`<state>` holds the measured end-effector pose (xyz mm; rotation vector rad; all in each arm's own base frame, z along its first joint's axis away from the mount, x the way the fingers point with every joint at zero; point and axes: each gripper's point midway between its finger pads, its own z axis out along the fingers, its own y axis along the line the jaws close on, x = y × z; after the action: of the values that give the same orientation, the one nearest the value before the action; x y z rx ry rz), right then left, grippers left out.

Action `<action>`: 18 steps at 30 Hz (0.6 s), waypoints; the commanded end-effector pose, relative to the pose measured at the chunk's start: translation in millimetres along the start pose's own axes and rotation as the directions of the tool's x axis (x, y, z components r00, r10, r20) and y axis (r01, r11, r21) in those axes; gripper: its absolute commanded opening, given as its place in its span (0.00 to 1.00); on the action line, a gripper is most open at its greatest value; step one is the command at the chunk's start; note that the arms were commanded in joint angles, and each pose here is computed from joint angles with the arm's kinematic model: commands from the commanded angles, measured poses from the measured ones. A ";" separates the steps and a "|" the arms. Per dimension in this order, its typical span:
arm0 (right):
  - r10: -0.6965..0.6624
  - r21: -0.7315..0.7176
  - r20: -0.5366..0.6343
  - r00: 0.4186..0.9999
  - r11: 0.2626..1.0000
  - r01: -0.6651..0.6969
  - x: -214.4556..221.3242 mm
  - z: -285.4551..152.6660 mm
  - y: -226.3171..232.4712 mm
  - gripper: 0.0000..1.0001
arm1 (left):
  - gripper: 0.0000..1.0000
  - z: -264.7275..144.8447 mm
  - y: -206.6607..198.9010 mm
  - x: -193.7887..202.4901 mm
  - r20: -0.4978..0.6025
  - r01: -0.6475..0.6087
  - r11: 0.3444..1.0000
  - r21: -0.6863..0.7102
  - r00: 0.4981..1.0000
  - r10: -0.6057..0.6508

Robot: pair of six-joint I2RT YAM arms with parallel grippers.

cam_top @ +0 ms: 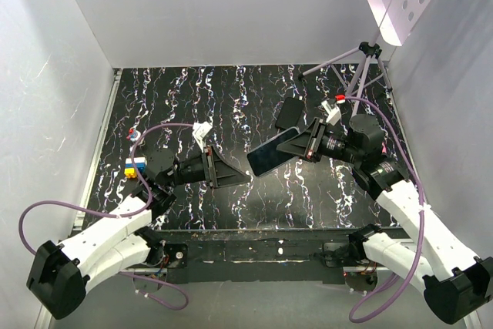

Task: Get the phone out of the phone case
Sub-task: Remove the phone case from the phone.

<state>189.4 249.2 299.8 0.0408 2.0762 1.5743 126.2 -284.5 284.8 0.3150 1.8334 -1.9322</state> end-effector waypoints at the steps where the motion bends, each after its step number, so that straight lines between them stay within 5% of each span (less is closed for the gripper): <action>1: -0.031 -0.151 0.084 0.996 0.988 0.043 -17.6 -7.6 43.8 0.01 | 0.69 -0.7 -23.3 -14.6 0.086 -0.006 0.997 0.075 0.996 -0.001; 18: -0.042 -0.143 0.073 0.996 0.988 0.052 -15.7 -6.7 40.9 0.01 | 0.69 7.0 -15.8 -16.5 0.106 0.063 0.993 0.105 0.992 -0.074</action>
<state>192.7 251.7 311.4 0.0778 2.0207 1.6301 134.1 -288.7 298.0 0.1738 1.7556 -2.0425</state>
